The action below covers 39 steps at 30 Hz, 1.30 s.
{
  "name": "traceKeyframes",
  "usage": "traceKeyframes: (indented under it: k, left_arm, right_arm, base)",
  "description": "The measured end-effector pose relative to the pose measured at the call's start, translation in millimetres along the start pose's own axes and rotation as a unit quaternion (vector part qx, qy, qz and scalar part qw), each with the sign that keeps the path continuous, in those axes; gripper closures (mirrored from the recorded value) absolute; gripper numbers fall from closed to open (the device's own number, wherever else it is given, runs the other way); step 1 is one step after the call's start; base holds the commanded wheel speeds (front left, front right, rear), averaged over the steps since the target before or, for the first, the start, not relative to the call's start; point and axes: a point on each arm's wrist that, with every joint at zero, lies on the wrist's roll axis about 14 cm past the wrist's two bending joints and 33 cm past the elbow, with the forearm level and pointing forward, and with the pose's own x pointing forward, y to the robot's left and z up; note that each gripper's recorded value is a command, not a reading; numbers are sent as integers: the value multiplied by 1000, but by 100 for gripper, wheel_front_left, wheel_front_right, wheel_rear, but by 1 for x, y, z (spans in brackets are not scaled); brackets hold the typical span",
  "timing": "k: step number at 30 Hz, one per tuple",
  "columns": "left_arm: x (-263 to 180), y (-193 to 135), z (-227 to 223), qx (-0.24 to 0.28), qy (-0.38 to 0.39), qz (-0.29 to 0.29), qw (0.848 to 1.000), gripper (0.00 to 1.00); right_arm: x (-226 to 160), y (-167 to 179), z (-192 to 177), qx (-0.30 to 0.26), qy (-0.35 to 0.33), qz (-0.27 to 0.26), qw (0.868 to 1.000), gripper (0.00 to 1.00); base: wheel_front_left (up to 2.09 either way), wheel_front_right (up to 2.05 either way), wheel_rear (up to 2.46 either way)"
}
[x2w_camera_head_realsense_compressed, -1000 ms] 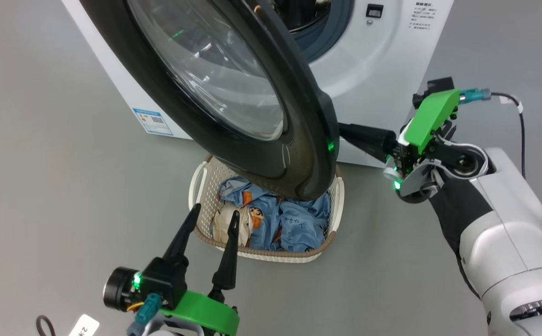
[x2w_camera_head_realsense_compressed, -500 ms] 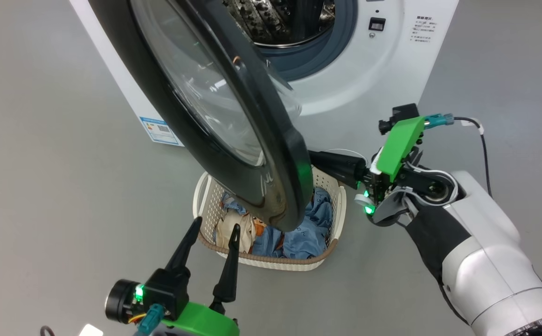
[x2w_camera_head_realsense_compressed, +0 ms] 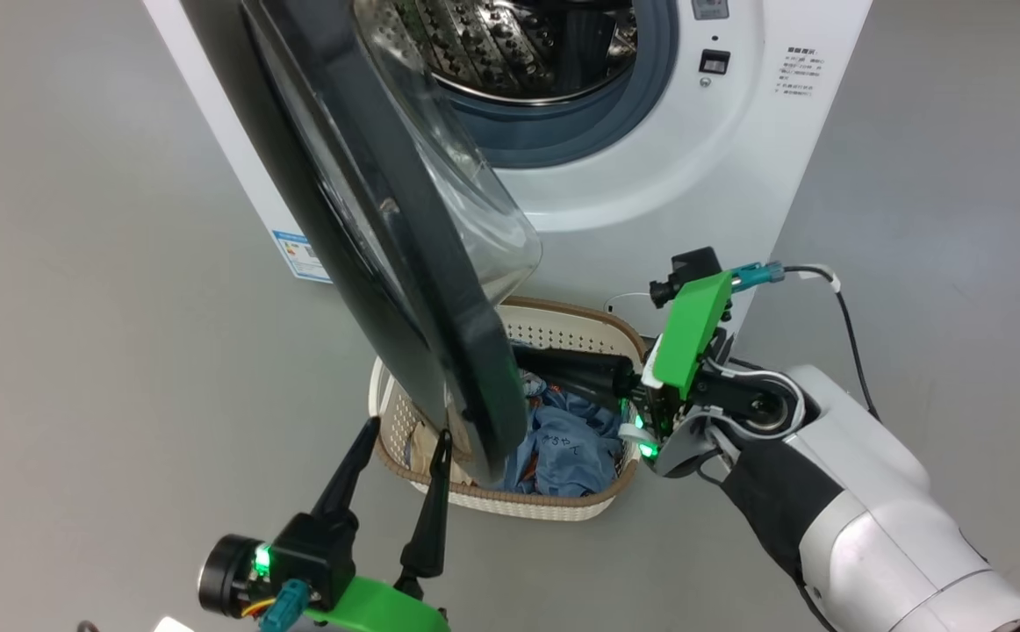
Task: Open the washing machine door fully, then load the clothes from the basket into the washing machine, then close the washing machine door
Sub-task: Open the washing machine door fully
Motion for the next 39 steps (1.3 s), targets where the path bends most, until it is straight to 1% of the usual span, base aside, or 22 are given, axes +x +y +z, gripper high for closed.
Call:
traceKeyframes:
  k: [9,14,17,22,25,28,30,33,35,39]
  left_arm:
    - [-2,0,2,3,-4,0,1000,0]
    - [-4,3,4,1,-6,5,1000,0]
    - [-7,4,3,0,-5,7,1000,0]
    - [-11,1,5,-3,-8,3,1000,0]
    - [-12,-2,6,-1,-11,-1,1000,0]
    - [-13,-4,7,-3,-13,-5,1000,0]
    - [-13,-5,7,-4,-14,-7,1000,0]
    - [-14,-7,7,-6,-15,-12,1000,0]
    - [-12,-8,9,-7,-18,-14,1000,0]
    - [-12,-10,9,-5,-19,-19,1000,0]
  right_arm:
    - [1,3,-4,-2,-6,0,1000,100]
    - [-6,6,0,-3,-28,3,1000,100]
    - [-16,3,3,-7,-52,-1,999,100]
    - [-42,0,14,-48,-108,-15,993,100]
    - [-63,-2,20,-96,-153,-31,983,100]
    - [-88,-2,27,-158,-205,-50,965,100]
    - [-106,-5,30,-207,-238,-68,946,100]
    - [-137,-11,35,-298,-283,-109,905,100]
    - [-155,-14,36,-334,-310,-125,882,100]
    - [-188,-20,37,-426,-345,-166,820,100]
  base:
    - [0,0,0]
    - [0,0,0]
    - [0,0,0]
    - [0,0,0]
    - [0,0,0]
    - [0,0,0]
    - [0,0,0]
    - [0,0,0]
    - [0,0,0]
    - [0,0,0]
